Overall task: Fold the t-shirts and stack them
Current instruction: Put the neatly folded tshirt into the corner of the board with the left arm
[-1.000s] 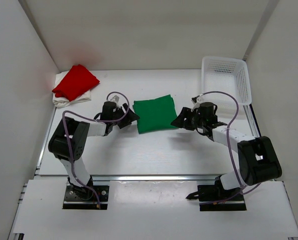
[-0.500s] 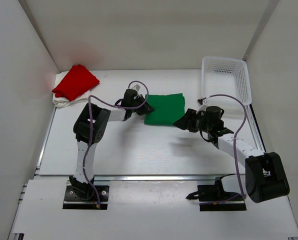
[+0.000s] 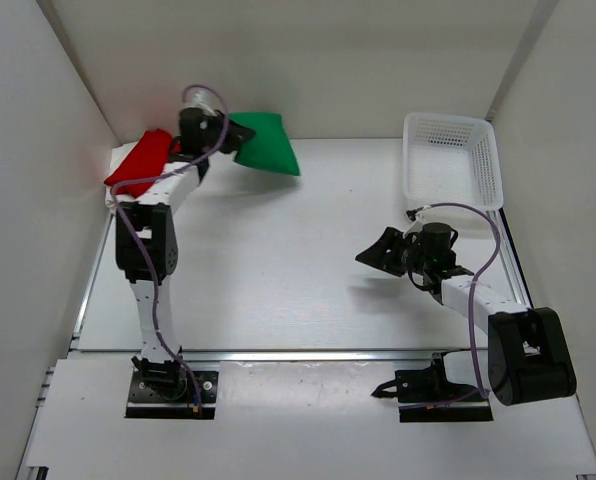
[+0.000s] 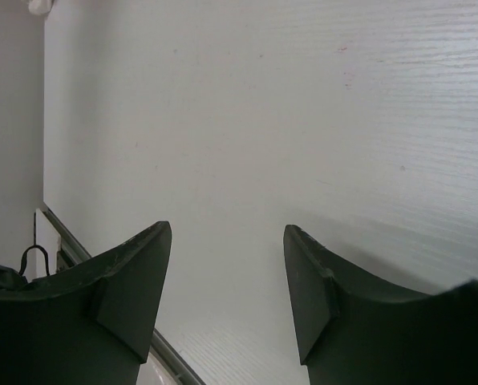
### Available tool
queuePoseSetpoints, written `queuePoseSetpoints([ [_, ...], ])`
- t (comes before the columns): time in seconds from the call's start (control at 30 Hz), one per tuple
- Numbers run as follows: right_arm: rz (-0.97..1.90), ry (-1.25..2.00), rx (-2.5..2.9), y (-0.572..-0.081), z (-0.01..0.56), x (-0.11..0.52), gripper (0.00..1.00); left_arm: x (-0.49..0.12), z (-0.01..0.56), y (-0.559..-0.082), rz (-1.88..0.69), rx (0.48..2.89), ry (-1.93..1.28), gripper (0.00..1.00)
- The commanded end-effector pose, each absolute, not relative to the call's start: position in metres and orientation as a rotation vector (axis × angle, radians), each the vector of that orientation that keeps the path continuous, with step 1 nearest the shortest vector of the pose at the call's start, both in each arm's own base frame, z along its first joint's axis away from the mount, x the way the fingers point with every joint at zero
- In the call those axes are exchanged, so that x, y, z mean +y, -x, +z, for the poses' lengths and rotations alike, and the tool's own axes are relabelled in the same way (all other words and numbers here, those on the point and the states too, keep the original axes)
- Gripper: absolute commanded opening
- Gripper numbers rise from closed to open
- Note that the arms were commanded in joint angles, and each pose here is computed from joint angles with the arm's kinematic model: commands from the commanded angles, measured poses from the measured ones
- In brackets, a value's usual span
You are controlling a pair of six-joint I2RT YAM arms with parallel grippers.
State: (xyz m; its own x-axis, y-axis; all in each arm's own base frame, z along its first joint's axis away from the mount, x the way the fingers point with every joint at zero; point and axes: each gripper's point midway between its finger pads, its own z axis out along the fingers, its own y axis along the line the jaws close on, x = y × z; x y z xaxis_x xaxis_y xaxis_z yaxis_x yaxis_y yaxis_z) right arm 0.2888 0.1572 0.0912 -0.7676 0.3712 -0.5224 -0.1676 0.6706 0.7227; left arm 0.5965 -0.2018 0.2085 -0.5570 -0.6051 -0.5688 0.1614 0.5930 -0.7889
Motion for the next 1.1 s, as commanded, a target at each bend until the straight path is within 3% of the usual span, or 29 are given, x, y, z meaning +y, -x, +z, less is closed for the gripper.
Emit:
queuePoseSetpoints([
  [0.0,1.07,-0.075,2.17,-0.295,0.107,0.163,0.57,-0.106,0.291,-0.602,-1.002,1.735,0.443,0.0],
  [0.13,1.069,-0.052,2.18,-0.29,0.104,0.166,0.56,0.009,0.275,-0.596,-0.826,1.689,0.614,0.0],
  [0.2,1.082,-0.046,2.177,-0.288,0.104,0.167,0.56,0.071,0.234,-0.575,-0.723,1.672,0.768,0.19],
  [0.27,1.088,-0.01,2.184,-0.284,0.104,0.173,0.57,0.108,0.198,-0.552,-0.725,1.649,0.941,0.47],
  [0.3,1.092,-0.009,2.185,-0.283,0.103,0.173,0.57,0.12,0.182,-0.538,-0.749,1.626,0.969,0.75],
  [0.33,1.094,-0.004,2.187,-0.283,0.104,0.174,0.57,0.135,0.172,-0.523,-0.761,1.588,1.033,0.97],
  [0.6,1.102,0.01,2.205,-0.267,0.092,0.177,0.56,0.157,0.151,-0.471,-0.578,1.59,1.178,0.99],
  [0.87,0.982,0.006,2.255,-0.259,0.076,0.177,0.64,0.106,0.117,-0.413,-0.553,1.689,1.214,0.99],
  [0.9,0.972,0.023,2.257,-0.259,0.076,0.18,0.99,0.099,0.117,-0.41,-0.556,1.701,1.196,0.99],
  [1.07,0.963,0.063,2.304,-0.25,0.064,0.185,0.99,0.012,0.133,-0.4,-0.661,1.87,0.913,0.98],
])
